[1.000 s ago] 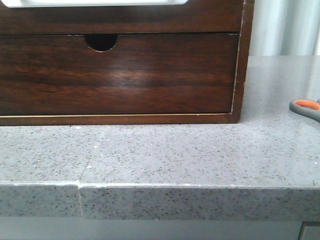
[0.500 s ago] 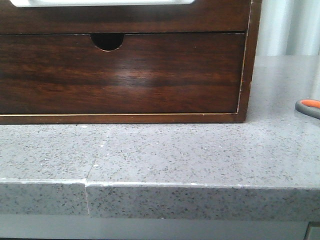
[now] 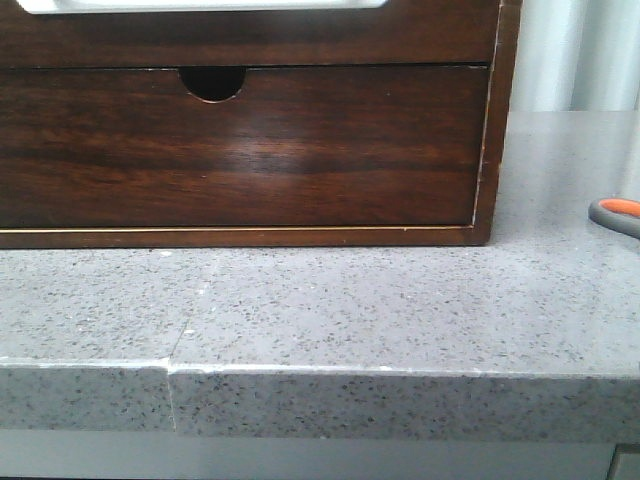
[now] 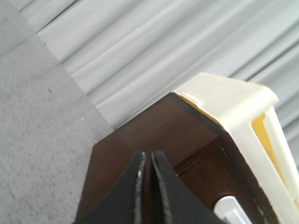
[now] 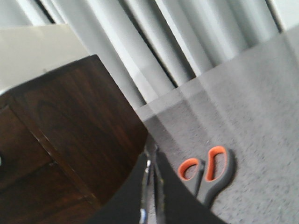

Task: Put scissors in drawer with both arms
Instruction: 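Grasp the white drawer handle with the left gripper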

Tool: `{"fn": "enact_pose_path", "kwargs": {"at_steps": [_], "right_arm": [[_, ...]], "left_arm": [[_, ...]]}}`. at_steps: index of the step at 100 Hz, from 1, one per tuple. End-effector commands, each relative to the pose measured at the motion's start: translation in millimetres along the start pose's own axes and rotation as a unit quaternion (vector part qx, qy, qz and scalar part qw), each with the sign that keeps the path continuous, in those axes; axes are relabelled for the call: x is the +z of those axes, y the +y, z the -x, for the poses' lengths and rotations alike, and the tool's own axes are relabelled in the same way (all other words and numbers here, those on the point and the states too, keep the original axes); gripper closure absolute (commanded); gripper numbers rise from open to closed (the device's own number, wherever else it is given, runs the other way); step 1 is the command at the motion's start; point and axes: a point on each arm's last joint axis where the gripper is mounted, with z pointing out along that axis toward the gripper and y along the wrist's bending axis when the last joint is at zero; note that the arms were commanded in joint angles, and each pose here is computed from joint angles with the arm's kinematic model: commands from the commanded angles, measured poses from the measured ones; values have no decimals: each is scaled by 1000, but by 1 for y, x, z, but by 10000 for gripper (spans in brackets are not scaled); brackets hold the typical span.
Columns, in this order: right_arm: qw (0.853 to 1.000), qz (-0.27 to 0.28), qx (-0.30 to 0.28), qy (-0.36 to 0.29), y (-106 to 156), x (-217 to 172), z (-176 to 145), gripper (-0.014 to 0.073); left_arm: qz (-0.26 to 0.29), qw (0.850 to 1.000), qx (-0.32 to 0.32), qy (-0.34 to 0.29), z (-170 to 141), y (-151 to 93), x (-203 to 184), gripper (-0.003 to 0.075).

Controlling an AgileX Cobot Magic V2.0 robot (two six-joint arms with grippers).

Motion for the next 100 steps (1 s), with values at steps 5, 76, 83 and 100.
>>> {"fn": "enact_pose_path", "kwargs": {"at_steps": [5, 76, 83, 100], "right_arm": [[999, 26, 26, -29, 14, -4, 19, 640], [973, 20, 194, 125, 68, 55, 67, 188], [972, 22, 194, 130, 69, 55, 66, 112], [972, 22, 196, 129, 69, 55, 67, 106]], "left_arm": [[-24, 998, -39, 34, 4, -19, -1, 740], [22, 918, -170, 359, -16, -106, 84, 383], [3, 911, -208, 356, -16, -109, 90, 407], [-16, 890, -272, 364, -23, -110, 108, 426]]}}
